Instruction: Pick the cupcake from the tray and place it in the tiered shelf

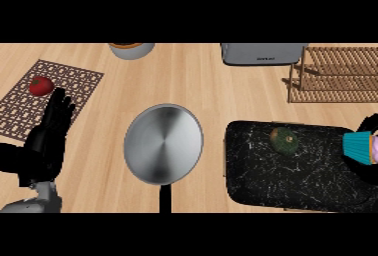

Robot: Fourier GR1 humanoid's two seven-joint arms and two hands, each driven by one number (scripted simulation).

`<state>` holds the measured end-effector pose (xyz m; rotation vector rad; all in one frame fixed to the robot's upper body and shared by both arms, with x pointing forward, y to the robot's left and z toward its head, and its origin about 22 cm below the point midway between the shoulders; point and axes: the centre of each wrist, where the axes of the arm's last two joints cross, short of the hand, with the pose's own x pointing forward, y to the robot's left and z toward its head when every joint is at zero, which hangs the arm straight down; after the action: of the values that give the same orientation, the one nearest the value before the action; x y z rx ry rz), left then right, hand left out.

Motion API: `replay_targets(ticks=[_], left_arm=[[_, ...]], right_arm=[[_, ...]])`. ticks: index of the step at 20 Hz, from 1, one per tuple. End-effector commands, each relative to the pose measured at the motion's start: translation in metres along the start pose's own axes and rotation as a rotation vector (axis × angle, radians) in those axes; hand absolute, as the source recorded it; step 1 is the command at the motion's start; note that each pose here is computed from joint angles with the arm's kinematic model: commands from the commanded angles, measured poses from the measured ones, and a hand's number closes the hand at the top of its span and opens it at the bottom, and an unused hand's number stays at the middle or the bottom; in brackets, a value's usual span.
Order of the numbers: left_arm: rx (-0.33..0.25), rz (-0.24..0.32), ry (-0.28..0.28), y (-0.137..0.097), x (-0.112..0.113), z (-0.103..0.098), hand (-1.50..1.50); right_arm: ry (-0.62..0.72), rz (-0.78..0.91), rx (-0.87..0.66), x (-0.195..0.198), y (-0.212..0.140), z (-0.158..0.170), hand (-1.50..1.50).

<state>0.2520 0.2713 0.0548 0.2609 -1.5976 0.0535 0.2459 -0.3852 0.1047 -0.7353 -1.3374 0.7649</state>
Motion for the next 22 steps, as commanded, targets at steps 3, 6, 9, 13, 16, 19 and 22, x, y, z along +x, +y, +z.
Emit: replay_targets(ticks=[3, 6, 9, 13, 16, 19, 22], left_arm=[[0.031, -0.013, -0.008, 0.018, 0.001, -0.005, 0.00], [-0.012, 0.000, -0.011, 0.011, -0.003, -0.001, 0.00], [-0.019, 0.003, -0.007, -0.003, 0.016, -0.004, 0.00], [-0.029, 0.000, -0.023, -0.018, 0.006, -0.014, 0.00], [-0.009, 0.009, -0.019, 0.002, 0.008, -0.010, 0.00], [-0.024, 0.007, -0.012, -0.015, 0.014, -0.017, 0.00], [-0.028, -0.009, 0.002, -0.003, -0.001, -0.009, 0.00]], right_arm=[[0.023, -0.091, -0.234, 0.033, -0.074, 0.035, 1.50], [0.086, -0.086, -0.309, 0.046, -0.094, 0.037, 1.50], [0.113, -0.065, -0.356, 0.029, -0.110, 0.034, 1.50], [0.116, -0.078, -0.390, 0.019, -0.130, 0.015, 1.50], [0.141, -0.097, -0.418, 0.008, -0.126, 0.000, 1.50], [0.160, -0.104, -0.438, -0.002, -0.129, -0.025, 1.50], [0.154, -0.134, -0.460, 0.001, -0.123, -0.041, 1.50]])
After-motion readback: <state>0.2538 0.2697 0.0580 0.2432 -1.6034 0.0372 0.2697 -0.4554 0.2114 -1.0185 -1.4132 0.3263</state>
